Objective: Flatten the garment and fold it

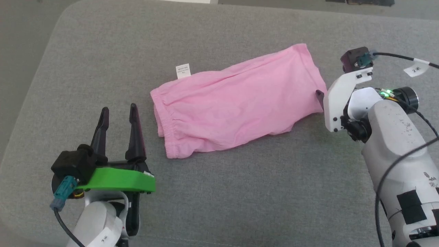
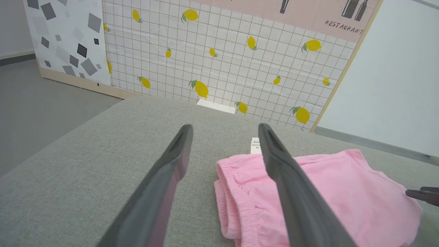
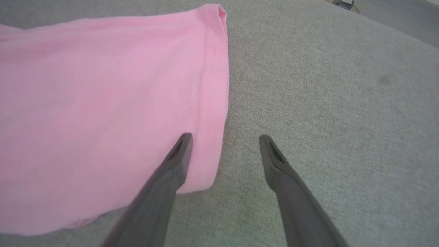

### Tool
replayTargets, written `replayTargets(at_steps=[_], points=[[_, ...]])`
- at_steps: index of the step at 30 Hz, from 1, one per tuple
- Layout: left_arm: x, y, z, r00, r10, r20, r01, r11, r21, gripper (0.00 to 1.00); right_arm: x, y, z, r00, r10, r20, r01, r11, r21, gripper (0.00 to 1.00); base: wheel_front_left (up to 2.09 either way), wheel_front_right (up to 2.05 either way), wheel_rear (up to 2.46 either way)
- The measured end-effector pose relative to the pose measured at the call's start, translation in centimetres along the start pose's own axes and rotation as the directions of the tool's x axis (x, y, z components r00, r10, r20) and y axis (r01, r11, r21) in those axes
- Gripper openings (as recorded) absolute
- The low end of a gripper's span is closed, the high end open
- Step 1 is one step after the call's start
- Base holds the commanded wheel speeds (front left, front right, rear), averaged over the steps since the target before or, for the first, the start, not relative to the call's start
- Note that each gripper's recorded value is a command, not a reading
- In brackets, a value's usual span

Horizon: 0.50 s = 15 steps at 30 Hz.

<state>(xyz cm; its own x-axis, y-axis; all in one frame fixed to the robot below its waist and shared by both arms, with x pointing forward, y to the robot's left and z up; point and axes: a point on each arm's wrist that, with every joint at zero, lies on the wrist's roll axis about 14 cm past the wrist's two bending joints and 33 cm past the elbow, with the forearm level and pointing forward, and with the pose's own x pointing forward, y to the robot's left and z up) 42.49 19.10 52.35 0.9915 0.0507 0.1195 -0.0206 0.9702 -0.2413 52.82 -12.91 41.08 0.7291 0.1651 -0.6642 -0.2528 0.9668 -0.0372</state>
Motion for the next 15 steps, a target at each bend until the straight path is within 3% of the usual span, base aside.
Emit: replayTargets(at_steps=[15], points=[[-0.6, 1.8, -3.3, 0.995, 0.05, -0.081, -0.05, 0.999, -0.003, 1.0, 3.9, 3.0, -1.4, 0.987, 0.026, -0.157, -0.043, 0.993, -0.11, 1.0, 0.0, 0.0, 0.0]])
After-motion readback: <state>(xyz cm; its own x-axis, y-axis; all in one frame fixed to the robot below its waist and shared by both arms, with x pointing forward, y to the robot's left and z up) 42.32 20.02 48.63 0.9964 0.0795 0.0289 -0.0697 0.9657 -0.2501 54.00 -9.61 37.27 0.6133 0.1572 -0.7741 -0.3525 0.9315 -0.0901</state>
